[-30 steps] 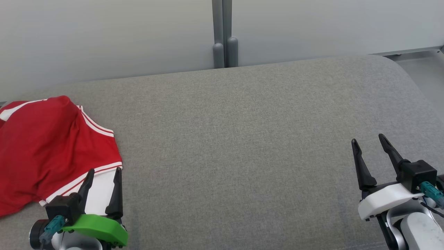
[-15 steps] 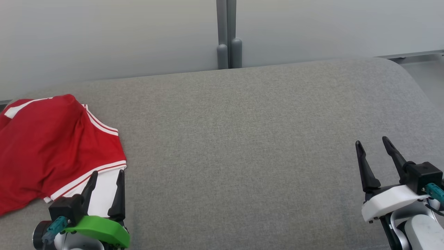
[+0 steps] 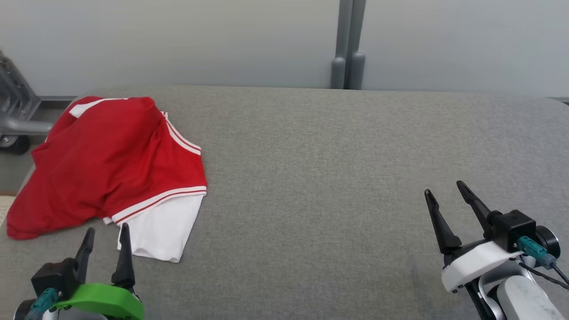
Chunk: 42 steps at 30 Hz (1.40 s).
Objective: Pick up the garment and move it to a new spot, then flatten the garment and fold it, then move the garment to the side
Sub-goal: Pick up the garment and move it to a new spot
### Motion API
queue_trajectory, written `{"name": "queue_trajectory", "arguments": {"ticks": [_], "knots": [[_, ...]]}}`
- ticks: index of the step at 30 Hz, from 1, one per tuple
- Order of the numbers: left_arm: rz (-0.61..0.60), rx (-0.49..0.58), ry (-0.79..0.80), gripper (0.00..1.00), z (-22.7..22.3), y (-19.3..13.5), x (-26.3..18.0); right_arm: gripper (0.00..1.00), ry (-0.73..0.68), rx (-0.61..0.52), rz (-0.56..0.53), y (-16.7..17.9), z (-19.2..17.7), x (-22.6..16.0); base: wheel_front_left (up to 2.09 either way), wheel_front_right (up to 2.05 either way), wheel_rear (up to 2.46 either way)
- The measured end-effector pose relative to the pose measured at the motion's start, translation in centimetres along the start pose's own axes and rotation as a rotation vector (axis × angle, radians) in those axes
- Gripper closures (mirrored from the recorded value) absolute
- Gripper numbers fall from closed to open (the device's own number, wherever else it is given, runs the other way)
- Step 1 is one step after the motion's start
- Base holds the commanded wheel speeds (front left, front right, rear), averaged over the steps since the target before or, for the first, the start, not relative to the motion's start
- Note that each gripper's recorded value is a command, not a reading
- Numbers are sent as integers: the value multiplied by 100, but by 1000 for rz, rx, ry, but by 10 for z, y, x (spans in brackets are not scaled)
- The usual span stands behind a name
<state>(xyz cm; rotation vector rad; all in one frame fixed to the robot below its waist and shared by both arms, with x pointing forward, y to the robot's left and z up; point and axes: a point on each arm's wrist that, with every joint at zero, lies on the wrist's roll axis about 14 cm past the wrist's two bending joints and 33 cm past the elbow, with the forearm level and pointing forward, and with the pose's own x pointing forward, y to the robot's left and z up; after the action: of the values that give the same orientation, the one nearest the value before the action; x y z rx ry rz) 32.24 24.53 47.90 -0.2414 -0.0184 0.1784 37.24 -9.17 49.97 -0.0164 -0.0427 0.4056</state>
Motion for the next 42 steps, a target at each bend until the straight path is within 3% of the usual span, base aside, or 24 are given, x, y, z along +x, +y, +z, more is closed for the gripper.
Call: {"name": "queue_trajectory", "arguments": {"ticks": [4,19,25,30,36,42], "knots": [[96,3,-8,0,2,31,-19,0,-10,5,77,22,3,16,0,0,0],[304,6,-56,0,15,94,-73,0,-22,26,246,83,7,47,0,0,0],[306,-8,-21,0,5,94,-70,0,-8,38,232,78,0,50,0,0,0],[277,-28,89,0,-14,85,-49,0,18,47,218,70,-12,53,0,0,0],[172,4,116,0,10,61,19,0,54,52,241,70,-31,61,0,0,0],[163,44,239,0,2,64,56,0,28,69,248,68,-32,84,0,0,0]]}}
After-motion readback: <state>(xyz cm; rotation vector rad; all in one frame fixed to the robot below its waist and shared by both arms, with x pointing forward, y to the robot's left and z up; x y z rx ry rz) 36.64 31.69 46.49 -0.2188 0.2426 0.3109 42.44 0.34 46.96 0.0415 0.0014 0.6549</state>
